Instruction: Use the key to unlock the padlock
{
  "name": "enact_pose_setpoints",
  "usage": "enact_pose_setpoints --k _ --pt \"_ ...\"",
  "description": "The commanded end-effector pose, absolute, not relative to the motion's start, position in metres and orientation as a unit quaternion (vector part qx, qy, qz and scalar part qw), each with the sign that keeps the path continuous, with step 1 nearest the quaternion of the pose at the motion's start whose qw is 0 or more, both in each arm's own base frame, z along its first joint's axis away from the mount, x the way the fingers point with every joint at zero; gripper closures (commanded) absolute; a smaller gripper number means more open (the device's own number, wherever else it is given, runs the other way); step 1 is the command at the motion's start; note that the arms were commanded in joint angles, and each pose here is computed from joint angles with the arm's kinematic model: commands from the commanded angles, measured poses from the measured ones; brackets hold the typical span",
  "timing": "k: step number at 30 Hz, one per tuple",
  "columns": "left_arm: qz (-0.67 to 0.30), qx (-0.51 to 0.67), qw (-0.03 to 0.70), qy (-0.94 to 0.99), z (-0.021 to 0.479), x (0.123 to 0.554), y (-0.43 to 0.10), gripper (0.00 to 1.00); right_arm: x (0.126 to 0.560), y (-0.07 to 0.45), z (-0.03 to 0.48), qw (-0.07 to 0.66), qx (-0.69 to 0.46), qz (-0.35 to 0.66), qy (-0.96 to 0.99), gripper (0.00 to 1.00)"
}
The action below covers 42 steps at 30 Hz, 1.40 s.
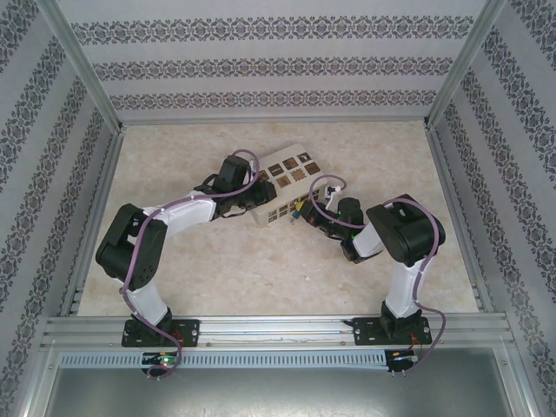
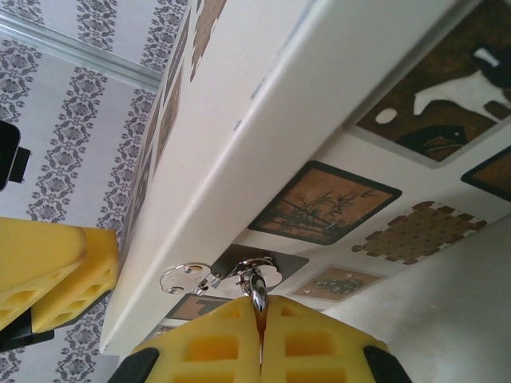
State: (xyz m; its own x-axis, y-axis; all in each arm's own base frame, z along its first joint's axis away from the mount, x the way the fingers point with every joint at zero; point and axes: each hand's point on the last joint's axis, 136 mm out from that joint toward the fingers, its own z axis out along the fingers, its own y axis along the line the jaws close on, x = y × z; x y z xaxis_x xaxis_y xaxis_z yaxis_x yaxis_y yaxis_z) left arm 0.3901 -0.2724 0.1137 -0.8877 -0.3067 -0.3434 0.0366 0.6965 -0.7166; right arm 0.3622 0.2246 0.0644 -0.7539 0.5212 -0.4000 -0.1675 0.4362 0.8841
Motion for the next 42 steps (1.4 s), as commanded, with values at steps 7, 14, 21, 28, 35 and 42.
enact_pose_setpoints --k 7,14,21,28,35,42 --pt "-0.339 -0.095 0.146 0.925 0.063 0.355 -0.264 0.76 0.388 0.217 0.094 0.398 0.129 0.522 0.743 1.00" --pt "-0.337 -0.096 0.145 0.925 0.062 0.354 -0.263 0.76 0.394 0.216 0.097 0.403 0.136 0.521 0.740 1.00" --pt "-0.338 -0.096 0.145 0.925 0.062 0.353 -0.263 0.76 0.400 0.215 0.102 0.410 0.139 0.520 0.736 1.00" --pt "-0.337 -0.097 0.146 0.925 0.061 0.351 -0.261 0.76 0.408 0.211 0.107 0.419 0.144 0.517 0.732 1.00" --pt "-0.339 -0.095 0.146 0.924 0.062 0.350 -0.261 0.76 0.414 0.206 0.111 0.427 0.145 0.508 0.734 1.00" --pt "-0.341 -0.097 0.147 0.923 0.062 0.351 -0.262 0.76 0.419 0.201 0.113 0.434 0.149 0.501 0.734 1.00"
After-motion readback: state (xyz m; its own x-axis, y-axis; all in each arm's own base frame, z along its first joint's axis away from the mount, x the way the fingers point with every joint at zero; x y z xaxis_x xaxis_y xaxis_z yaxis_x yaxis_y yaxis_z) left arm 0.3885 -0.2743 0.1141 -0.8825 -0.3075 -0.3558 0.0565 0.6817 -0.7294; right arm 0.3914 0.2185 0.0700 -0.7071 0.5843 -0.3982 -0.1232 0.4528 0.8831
